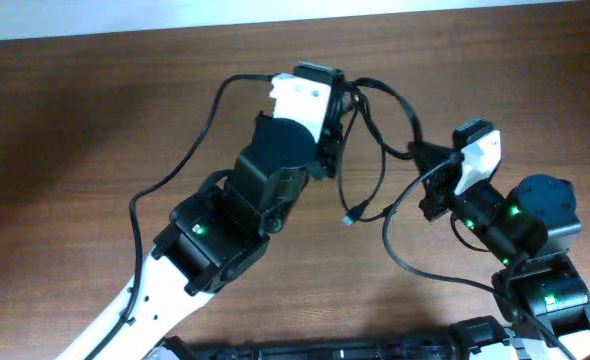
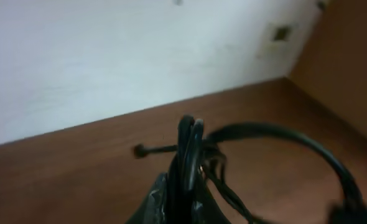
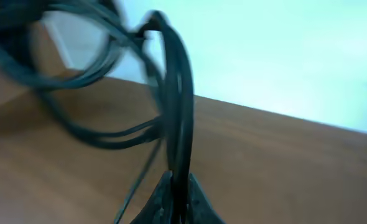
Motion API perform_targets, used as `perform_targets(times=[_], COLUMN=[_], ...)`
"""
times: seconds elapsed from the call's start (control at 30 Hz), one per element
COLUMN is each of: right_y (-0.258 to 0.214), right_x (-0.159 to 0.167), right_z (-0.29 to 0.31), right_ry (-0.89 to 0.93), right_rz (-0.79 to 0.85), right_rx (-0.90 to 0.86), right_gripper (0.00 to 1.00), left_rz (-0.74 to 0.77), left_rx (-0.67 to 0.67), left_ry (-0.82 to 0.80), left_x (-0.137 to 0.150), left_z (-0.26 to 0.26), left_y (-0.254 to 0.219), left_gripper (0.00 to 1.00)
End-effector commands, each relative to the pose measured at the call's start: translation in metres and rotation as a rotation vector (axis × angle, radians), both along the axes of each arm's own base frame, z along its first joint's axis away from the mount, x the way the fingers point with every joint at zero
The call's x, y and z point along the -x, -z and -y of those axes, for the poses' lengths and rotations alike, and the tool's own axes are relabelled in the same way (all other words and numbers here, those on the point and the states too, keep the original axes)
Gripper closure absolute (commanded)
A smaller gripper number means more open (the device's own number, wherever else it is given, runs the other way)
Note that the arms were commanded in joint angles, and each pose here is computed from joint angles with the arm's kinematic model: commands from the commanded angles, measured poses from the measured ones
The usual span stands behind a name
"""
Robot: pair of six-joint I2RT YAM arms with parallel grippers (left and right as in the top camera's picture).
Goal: Untangle cables
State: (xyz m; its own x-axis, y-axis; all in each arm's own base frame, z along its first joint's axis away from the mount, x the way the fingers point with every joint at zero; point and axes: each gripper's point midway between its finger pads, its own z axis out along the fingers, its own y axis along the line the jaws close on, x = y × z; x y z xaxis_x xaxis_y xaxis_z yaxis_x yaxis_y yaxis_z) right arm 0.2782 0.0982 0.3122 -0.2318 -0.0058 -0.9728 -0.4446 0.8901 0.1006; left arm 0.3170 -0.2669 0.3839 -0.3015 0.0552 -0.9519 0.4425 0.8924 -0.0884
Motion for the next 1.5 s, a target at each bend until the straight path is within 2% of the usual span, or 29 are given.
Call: perform_targets(times=[0.0,0.07,0.1,0.17,0.27,0.33,0.5,0.63,0.77,0.87,1.13,1.27,1.33,1.47], right_y=[0.0,0.001,0.001,0.002,0.005,0.008,0.011,0.008,0.004,0.003,0.002,-0.003,-0.003,-0.004], right_x=[-0.009,-0.01,-0.01,-0.01,-0.009,-0.009,-0.006,0.003,0.013,0.014,0.014,0.017,0.017,0.017], right_z=[0.028,0.03,0.031,0.031,0.031,0.031,0.028,0.002,-0.016,-0.018,-0.018,-0.024,-0.024,-0.024], right_ry=[0.185,0.2,0.204,0.204,0.204,0.204,0.184,0.023,-0.111,-0.128,-0.129,-0.169,-0.168,-0.167], right_rz=[-0.017,-0.017,-0.018,-0.023,-0.034,-0.045,-0.061,-0.055,-0.017,-0.011,-0.006,0.01,0.013,0.014], right_rx=[-0.019,-0.015,-0.014,-0.013,-0.01,-0.007,-0.008,-0.026,0.004,0.005,0.004,-0.008,-0.008,-0.007], right_gripper=[0.93,0.85,0.77,0.68,0.51,0.47,0.46,0.27,0.13,0.09,0.08,0.07,0.0,0.01], left_rz=[0.058,0.083,0.099,0.133,0.137,0.14,0.152,0.166,0.17,0.17,0.159,0.14,0.137,0.121], left_rx=[-0.056,-0.088,-0.105,-0.141,-0.145,-0.145,-0.187,-0.236,-0.259,-0.262,-0.239,-0.196,-0.19,-0.157], left_ry=[0.246,0.342,0.388,0.458,0.457,0.452,0.309,0.139,0.022,0.012,0.008,0.042,0.064,0.12], left_x=[0.021,0.03,0.035,0.042,0.042,0.041,0.022,0.004,-0.006,-0.007,-0.007,-0.004,-0.002,0.004], left_z=[0.027,0.037,0.042,0.048,0.048,0.047,0.03,0.005,-0.012,-0.014,-0.014,-0.007,-0.004,0.006], left_y=[-0.01,-0.009,-0.009,-0.009,-0.009,-0.01,-0.01,-0.012,-0.014,-0.014,-0.014,-0.013,-0.013,-0.012], left_gripper=[1.0,1.0,1.0,1.0,1.0,1.0,1.0,1.0,1.0,1.0,1.0,1.0,1.0,1.0])
